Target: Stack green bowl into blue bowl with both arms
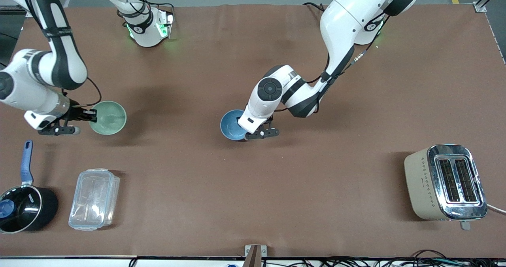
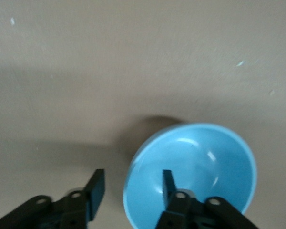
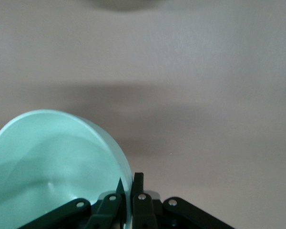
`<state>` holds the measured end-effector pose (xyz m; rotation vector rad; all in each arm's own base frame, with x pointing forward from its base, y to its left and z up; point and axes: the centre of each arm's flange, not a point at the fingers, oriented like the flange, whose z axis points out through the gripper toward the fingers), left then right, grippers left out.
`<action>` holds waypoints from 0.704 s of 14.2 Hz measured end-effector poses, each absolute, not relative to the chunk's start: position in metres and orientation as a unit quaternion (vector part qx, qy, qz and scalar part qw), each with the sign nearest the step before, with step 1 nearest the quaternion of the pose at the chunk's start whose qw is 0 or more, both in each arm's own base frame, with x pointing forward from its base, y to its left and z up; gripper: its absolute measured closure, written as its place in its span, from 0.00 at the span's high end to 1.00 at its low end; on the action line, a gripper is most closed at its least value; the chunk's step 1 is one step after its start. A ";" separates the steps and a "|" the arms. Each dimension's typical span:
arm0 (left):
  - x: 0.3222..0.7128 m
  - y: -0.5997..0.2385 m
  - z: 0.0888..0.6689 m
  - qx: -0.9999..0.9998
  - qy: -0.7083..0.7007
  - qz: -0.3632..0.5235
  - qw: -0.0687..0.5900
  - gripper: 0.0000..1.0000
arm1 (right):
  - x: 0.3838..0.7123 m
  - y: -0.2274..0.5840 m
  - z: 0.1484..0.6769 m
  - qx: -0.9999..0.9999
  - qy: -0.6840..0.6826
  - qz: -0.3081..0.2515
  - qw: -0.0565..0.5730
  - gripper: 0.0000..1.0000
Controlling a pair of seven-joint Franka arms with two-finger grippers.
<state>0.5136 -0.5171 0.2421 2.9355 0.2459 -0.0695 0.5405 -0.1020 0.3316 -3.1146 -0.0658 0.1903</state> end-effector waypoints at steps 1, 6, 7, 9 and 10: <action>0.523 -0.512 0.255 0.991 0.088 -0.014 0.100 0.72 | 0.552 -0.095 0.353 -0.998 -0.023 0.060 0.015 0.06; 0.594 -0.416 0.368 0.990 0.103 0.088 0.027 1.00 | 0.585 -0.013 0.427 -0.998 -0.017 0.054 0.030 0.06; 0.606 -0.390 0.393 0.988 0.117 0.103 0.014 1.00 | 0.588 0.016 0.435 -0.998 -0.016 0.053 0.031 0.06; 0.622 -0.340 0.438 0.982 0.145 0.118 -0.002 1.00 | 0.586 0.081 0.452 -0.997 -0.005 0.057 0.052 0.06; 0.627 -0.315 0.459 0.980 0.153 0.123 -0.011 1.00 | 0.583 0.114 0.459 -0.996 0.003 0.057 0.065 0.06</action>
